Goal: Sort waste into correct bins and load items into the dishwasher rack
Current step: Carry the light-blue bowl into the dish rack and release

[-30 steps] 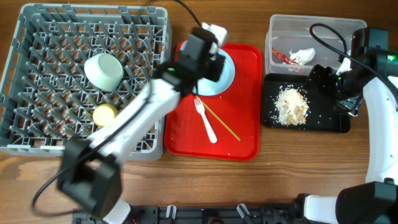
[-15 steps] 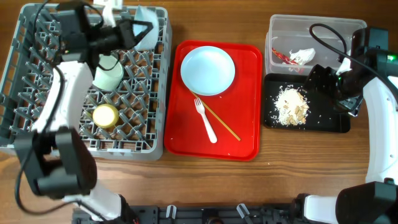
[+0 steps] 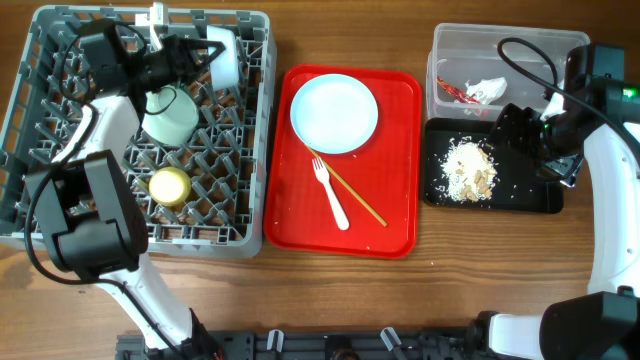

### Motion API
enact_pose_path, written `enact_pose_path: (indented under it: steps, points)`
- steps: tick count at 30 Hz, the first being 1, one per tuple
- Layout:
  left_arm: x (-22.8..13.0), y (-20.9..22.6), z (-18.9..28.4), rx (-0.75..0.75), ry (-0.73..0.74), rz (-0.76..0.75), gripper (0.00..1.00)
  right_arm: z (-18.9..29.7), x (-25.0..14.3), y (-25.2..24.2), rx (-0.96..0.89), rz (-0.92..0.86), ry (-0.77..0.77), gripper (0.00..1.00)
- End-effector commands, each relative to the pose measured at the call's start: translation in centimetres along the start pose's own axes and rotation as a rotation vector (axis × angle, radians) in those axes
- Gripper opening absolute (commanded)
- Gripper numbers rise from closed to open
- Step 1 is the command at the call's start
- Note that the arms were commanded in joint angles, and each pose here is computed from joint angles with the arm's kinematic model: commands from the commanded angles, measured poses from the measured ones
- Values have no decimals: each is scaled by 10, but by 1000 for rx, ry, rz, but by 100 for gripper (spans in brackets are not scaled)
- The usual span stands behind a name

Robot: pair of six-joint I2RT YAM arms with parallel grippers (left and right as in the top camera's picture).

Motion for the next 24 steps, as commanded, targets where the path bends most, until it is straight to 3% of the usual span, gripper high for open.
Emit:
enact_pose_path:
  steps: [1,14,24]
  points:
    - [-2,-1,-1,-48,18,36,4,6,3,0,0,14,-26,100]
    - [5,15,0,56,-33,26,4,6,1,2,14,13,-13,100]
    - [7,3,0,-15,-23,-34,4,6,2,3,17,12,-18,100]
Point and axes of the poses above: each gripper's point midway between its finger pads, its own z axis back along the fingers, its own y axis along the line the jaws close on, x = y × z, the point moved 3 cm from there along z, back along the fingers, and after that the axes turned 14 degrees about -z, right-handed, at the moved point
